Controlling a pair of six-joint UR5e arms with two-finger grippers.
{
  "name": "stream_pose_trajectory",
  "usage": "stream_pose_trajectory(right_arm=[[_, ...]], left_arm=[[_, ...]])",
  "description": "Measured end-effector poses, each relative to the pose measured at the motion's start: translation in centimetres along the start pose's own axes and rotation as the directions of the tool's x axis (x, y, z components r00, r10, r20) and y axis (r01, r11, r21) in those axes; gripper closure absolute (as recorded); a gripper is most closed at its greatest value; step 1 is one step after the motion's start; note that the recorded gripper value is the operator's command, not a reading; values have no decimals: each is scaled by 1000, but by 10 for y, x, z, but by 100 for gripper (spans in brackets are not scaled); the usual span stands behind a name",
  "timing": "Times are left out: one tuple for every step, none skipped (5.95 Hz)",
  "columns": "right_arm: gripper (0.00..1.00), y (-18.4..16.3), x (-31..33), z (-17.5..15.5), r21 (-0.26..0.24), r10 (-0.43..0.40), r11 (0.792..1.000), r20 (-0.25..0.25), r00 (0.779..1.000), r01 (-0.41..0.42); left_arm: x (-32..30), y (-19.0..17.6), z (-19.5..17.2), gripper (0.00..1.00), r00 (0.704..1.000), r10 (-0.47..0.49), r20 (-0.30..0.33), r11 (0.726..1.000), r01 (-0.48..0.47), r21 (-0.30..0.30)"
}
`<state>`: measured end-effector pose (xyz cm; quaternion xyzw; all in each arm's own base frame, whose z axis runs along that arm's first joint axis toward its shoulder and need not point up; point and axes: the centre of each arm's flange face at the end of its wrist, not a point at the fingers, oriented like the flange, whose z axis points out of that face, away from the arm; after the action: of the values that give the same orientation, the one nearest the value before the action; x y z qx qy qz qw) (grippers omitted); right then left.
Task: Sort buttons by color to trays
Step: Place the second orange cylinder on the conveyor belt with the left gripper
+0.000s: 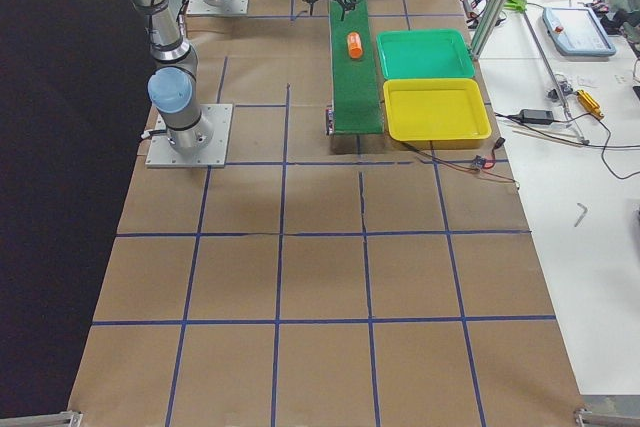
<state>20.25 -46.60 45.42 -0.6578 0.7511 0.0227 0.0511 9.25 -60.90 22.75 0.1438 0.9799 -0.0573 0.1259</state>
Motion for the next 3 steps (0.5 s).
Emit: stream_pose_trajectory(right_arm=[[0,0,0,0,1,0,1000,-1,1000,0],[0,0,0,0,1,0,1000,-1,1000,0],[0,0,0,0,1,0,1000,-2,1000,0]], left_arm=[[14,-1,-29,90,983,182,-11,983,-182,2],[37,-3,-59,90,930,368,-12,930,-368,15],[68,-7,-76,90,842,539,-30,842,-538,26]])
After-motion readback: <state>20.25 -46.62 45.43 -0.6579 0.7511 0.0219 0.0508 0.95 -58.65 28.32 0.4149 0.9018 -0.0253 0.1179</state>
